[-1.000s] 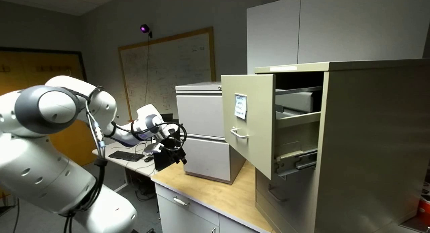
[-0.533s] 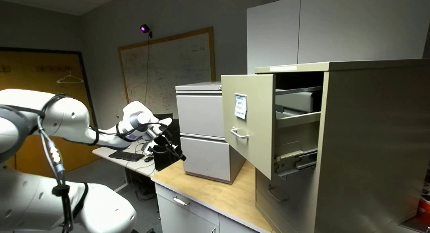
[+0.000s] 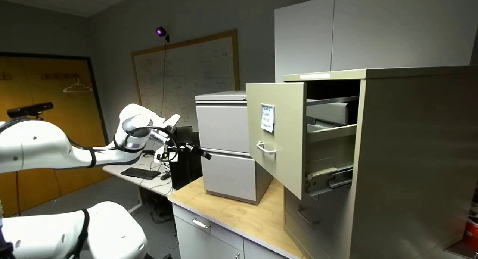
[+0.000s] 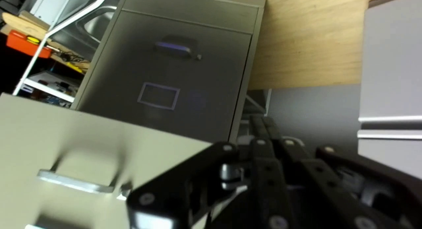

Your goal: Close the top drawer of the cabinet to the right.

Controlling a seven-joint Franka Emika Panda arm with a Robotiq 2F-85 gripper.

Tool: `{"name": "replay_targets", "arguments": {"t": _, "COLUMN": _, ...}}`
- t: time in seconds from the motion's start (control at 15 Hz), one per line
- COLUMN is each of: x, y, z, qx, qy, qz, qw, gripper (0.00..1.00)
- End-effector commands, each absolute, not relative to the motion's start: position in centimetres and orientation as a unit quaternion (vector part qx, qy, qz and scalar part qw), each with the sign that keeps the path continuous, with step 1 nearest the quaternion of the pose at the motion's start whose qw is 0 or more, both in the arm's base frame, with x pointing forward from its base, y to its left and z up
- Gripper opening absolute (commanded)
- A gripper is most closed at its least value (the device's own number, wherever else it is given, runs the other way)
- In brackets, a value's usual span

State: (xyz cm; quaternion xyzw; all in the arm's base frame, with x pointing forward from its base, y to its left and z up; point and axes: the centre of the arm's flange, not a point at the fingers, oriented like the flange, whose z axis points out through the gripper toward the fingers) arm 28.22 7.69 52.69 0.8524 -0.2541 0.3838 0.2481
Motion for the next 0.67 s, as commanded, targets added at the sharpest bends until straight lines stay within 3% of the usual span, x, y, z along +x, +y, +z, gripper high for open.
{"name": "replay_targets", "arguments": {"t": 0.0, "x": 26.8, "y": 5.6, "z": 54.1, "qx": 0.798, "qy": -0.283, "qz": 0.44, "qw": 0.298, "gripper": 0.0}}
{"name": "replay_targets", "arguments": {"t": 0.6, "x": 30.0, "y": 0.5, "z": 56.9, "qx": 0.675, "qy": -0.316, "qz": 0.509, "qw": 0.431, "gripper": 0.0}}
